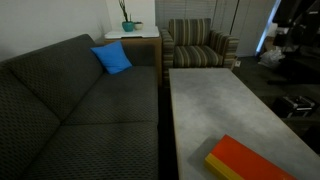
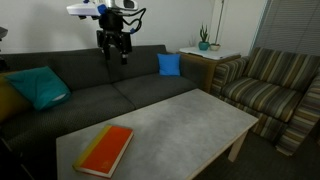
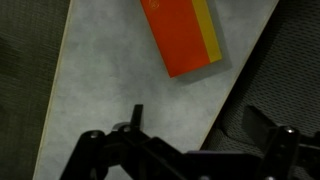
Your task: Slide the book to the right
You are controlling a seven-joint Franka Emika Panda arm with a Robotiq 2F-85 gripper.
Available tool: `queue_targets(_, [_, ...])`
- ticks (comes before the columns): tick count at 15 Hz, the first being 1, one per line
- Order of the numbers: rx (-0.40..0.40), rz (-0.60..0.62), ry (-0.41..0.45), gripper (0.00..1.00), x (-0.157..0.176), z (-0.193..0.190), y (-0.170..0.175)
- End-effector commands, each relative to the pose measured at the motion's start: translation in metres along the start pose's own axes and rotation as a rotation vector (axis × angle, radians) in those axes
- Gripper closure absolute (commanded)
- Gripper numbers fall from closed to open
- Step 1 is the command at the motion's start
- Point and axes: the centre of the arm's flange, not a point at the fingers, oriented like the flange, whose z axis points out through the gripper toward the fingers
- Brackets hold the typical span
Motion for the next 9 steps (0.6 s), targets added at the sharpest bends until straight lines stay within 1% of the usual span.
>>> queue_targets(1, [0.019,-0.055,-0.014,0.0,0.001,0.018,-0.011])
queue_targets(3, [0.036,-0.107,-0.031,0.0,0.006,0.031,-0.026])
queue_targets(9, [0.094,-0.299,-0.12,0.0,0.021,0.079,-0.086])
